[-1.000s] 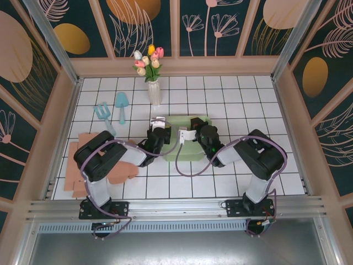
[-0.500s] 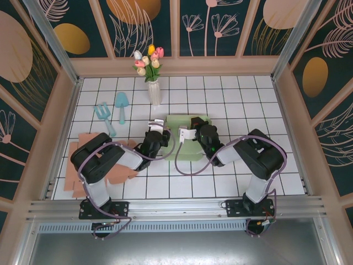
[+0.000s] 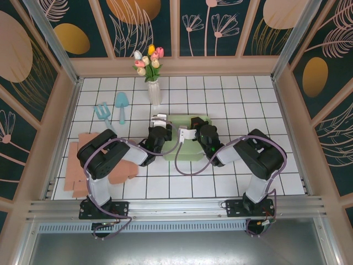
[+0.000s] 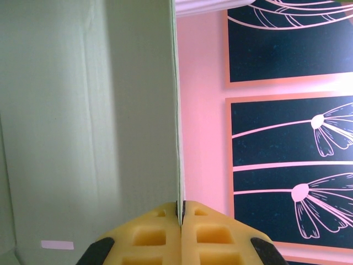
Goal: Fold the paper box
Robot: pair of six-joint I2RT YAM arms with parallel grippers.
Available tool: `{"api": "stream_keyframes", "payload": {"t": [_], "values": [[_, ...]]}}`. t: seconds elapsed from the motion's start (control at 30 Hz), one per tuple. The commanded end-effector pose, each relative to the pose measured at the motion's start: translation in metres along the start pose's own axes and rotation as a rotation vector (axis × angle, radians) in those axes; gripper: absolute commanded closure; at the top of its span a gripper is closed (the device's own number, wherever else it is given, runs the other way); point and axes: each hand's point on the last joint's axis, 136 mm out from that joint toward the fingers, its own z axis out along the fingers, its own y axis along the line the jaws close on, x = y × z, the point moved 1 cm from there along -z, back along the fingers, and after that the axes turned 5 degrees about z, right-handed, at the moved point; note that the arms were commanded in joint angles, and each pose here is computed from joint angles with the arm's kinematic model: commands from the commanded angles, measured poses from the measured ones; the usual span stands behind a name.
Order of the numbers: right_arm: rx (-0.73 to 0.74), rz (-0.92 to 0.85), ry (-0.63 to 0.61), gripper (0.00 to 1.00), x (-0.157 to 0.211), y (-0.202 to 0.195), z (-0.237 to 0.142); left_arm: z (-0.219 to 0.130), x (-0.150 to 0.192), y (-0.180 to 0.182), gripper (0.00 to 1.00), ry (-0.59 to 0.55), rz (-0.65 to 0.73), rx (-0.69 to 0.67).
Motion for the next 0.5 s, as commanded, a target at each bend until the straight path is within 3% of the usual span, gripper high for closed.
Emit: {"api": "stream_keyframes", "payload": {"t": [0.0, 0.17, 0.3, 0.47], "values": [[-0.092, -0.003, 0.024, 1.0, 0.006, 0.028, 0.001, 0.005, -0.001, 0.011, 0.8, -0.019, -0.019, -0.068], [-0.091, 0.02, 0.02, 1.0, 0.003, 0.028, 0.003, 0.005, 0.003, 0.009, 0.99, -0.014, -0.015, -0.055], [-0.072, 0.066, -0.001, 0.81, -0.002, 0.022, 0.002, 0.004, 0.005, 0.01, 1.0, -0.013, -0.008, -0.056], [-0.066, 0.212, -0.069, 0.68, -0.021, 0.001, -0.006, -0.002, 0.005, 0.017, 1.0, -0.022, -0.001, -0.08]]}}
